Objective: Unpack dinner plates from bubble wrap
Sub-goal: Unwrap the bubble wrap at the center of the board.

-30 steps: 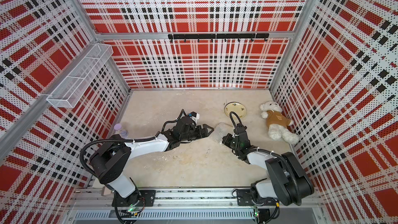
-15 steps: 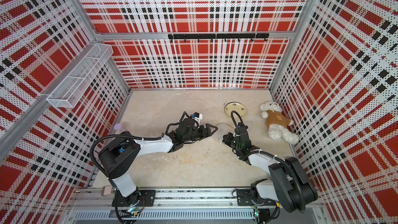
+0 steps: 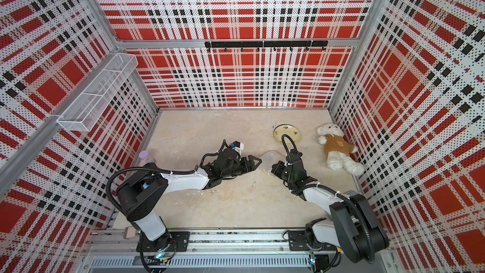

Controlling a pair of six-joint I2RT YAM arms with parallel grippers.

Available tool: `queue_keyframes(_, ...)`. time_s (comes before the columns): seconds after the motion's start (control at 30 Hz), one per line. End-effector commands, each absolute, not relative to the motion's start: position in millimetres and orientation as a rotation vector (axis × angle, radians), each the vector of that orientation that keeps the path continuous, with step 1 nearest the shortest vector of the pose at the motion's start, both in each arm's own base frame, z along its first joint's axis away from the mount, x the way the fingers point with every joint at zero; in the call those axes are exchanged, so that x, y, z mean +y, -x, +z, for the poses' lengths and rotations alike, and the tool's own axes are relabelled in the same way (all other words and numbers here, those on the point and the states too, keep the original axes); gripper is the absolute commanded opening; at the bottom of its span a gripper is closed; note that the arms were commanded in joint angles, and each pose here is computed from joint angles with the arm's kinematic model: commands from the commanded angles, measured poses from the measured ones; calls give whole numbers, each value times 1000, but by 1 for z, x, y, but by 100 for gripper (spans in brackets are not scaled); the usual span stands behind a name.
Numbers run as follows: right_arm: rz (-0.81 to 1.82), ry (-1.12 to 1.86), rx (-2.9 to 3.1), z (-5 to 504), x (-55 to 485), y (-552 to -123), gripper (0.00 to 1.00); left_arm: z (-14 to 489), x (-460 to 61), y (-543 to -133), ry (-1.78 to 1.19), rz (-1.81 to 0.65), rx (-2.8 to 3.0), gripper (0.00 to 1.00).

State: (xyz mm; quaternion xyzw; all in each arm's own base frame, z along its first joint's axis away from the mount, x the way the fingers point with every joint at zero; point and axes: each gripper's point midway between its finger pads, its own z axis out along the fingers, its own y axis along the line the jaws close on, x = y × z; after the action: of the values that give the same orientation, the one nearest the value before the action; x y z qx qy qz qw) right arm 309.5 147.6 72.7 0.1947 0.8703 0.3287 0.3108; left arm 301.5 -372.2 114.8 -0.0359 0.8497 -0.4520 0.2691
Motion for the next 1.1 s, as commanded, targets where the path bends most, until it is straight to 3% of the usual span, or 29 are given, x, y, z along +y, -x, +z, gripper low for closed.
queue_keyframes(0.0, 911, -507, 2223, 98, 153, -322, 5, 119, -359, -302, 153, -1167, 2269, 76)
queue_keyframes(0.43, 943, -498, 2208, 110, 157, -326, 6, 99, -361, -292, 169, -1191, 2316, 55)
queue_keyframes(0.7, 954, -508, 2200, 113, 157, -324, 6, 94, -375, -293, 152, -1242, 2329, 49)
queue_keyframes(1.07, 986, -511, 2198, 113, 161, -324, 6, 88, -387, -298, 140, -1259, 2336, 49)
